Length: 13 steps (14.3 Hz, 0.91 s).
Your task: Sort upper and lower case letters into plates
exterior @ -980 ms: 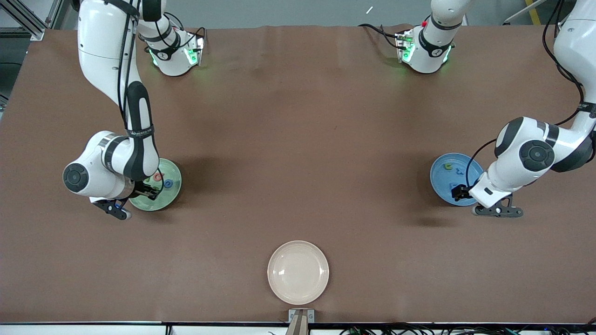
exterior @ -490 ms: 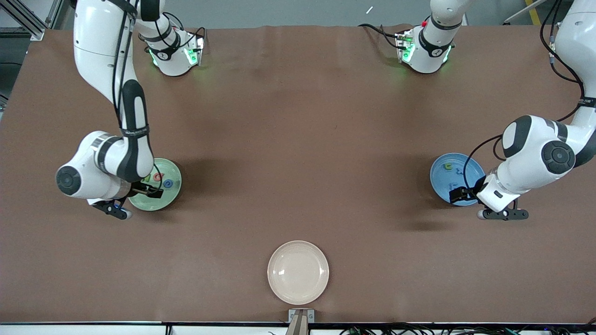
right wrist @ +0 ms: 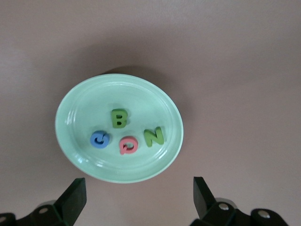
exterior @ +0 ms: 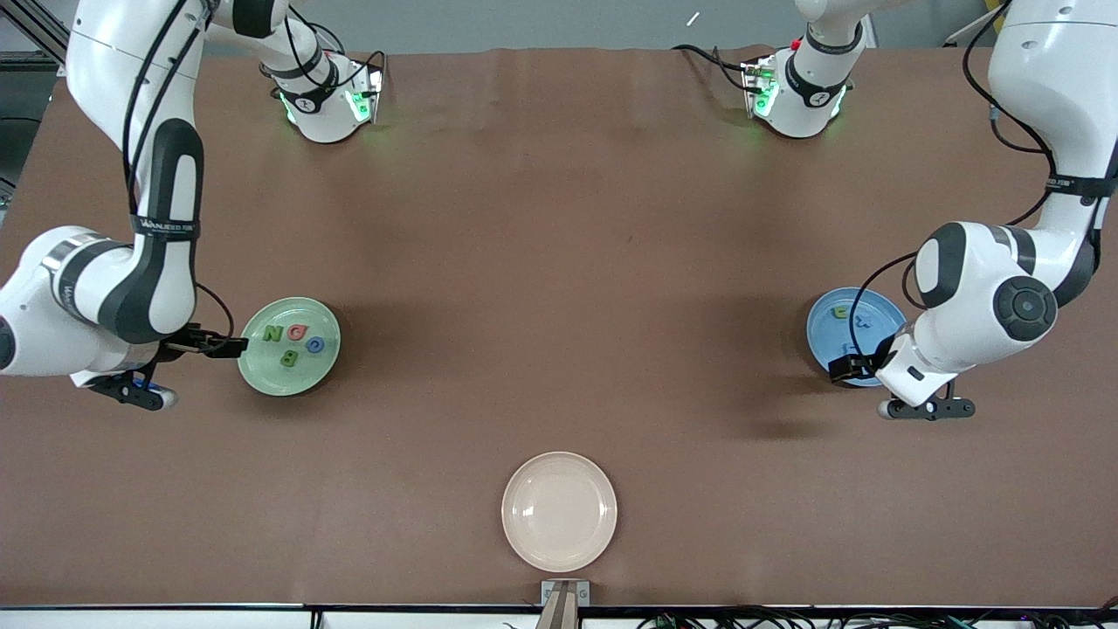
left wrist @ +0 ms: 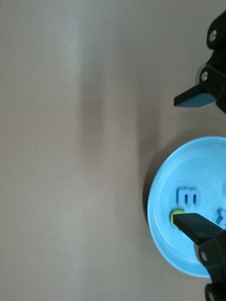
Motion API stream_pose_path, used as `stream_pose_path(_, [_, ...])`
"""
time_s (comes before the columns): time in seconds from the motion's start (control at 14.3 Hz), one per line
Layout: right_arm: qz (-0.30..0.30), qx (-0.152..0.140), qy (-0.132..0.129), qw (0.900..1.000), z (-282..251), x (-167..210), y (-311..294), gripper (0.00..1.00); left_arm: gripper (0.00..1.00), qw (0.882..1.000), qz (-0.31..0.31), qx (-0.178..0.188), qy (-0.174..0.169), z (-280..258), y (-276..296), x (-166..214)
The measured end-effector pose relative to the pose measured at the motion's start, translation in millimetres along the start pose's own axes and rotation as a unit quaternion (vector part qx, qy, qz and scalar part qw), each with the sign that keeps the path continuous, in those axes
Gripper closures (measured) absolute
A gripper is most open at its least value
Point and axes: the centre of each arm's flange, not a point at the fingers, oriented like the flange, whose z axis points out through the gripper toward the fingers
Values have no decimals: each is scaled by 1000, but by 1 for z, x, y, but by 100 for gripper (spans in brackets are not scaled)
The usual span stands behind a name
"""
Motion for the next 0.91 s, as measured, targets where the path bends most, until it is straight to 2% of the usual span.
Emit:
stream_pose_path(0.35, [-10,-12,10,1000,-70,-10,-4,0,0,1000,-5,6,-15,-3,14,-1])
stream_pose_path(0.56, [-19,-13,12,1000,-87,-12,-1,0,0,1000,-10,11,-23,-6,12,1])
stream_pose_path(0.91, [-35,29,9,999,-105,1,18,0,0,1000,-11,15,-23,-9,-2,4])
